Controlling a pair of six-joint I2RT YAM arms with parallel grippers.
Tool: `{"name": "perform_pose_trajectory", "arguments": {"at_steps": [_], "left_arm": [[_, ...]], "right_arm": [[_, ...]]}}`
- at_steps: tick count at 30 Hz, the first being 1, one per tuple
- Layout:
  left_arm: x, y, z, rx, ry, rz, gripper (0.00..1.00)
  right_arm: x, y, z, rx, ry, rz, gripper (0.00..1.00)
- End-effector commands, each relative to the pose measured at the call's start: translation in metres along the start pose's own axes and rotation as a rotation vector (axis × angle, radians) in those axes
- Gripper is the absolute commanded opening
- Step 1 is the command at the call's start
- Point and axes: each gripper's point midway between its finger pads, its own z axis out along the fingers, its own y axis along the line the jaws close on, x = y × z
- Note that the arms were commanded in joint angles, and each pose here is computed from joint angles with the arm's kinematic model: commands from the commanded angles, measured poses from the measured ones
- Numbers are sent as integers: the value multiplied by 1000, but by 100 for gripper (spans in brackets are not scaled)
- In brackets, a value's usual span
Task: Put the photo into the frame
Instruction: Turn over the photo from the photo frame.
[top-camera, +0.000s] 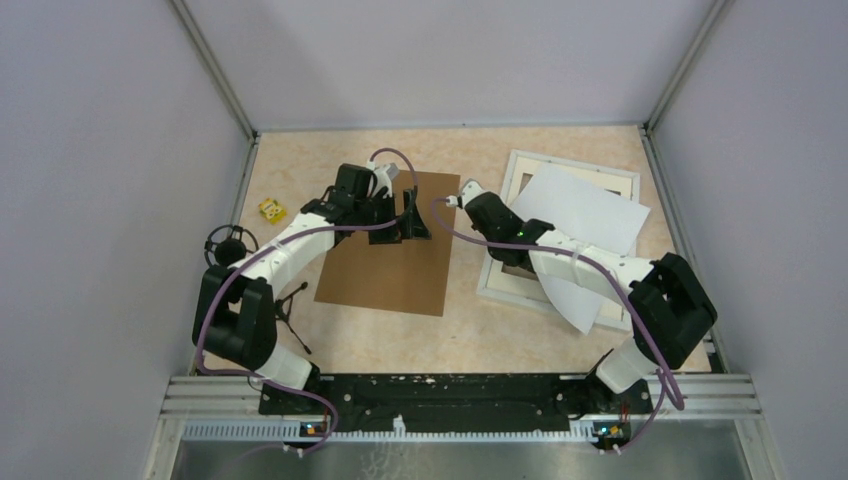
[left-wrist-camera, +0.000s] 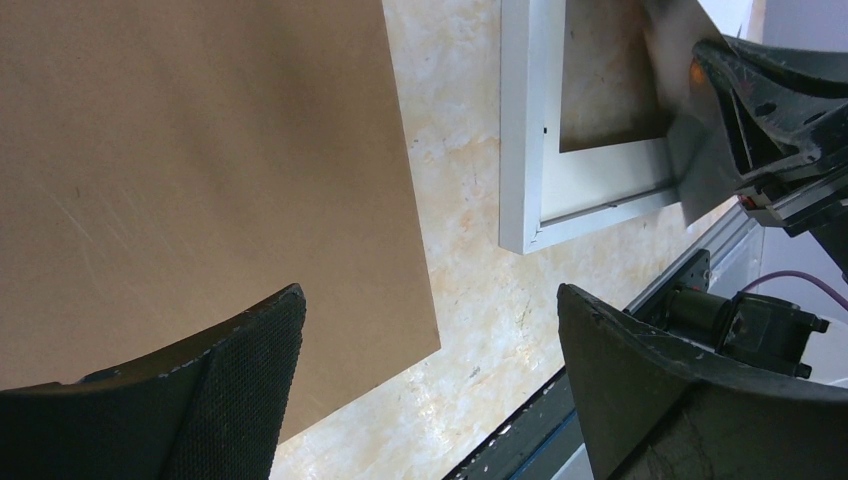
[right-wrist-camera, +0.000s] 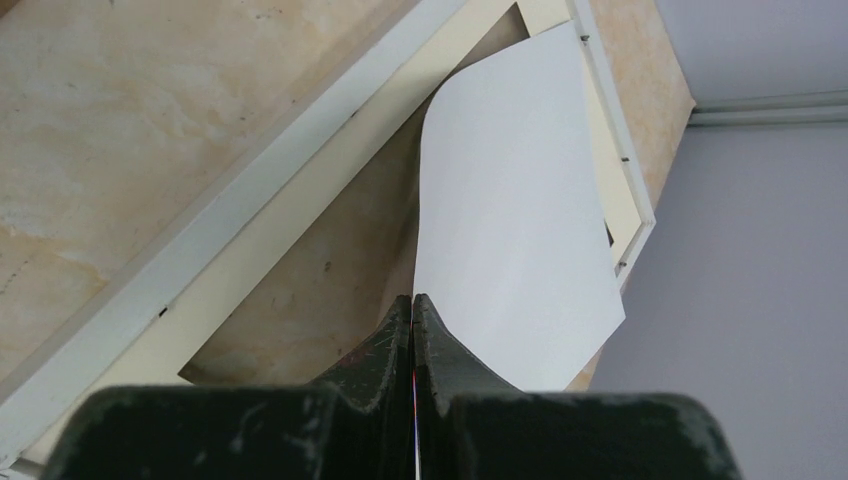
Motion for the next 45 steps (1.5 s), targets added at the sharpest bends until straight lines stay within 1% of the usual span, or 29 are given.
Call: {"name": "perform_pose_trajectory", "arguments": {"at_steps": [1, 5, 10, 13, 20, 23, 28, 33, 38, 45], "left_arm": [[-5, -4, 0, 28, -20, 13, 98], [-4, -5, 2, 40, -17, 8, 98], [-5, -2, 3, 25, -21, 14, 98], [-4, -2, 4, 30, -17, 11, 98], [-4, -3, 3, 35, -16, 10, 98], [-3, -3, 3, 33, -18, 11, 98], [-4, -4, 2, 33, -24, 18, 98], [-4, -4, 1, 37, -24, 18, 98], [-4, -6, 0, 44, -23, 18, 98], [-3, -6, 0, 46, -21, 17, 98]], "right_arm": [[-21, -17, -2, 77, -44, -4, 0], [-27, -9, -5, 27, -108, -52, 0], [-32, -9, -11, 15, -118, -49, 0], [-32, -6, -17, 8, -146, -56, 0], [-23, 1, -27, -40, -196, -145, 0], [-21, -2, -24, -13, -187, -177, 0], [-13, -10, -10, -1, -170, -160, 0], [-3, -17, -8, 3, -159, -167, 0], [8, -20, -4, 2, -137, -223, 0], [11, -21, -1, -35, -124, -308, 0]]}}
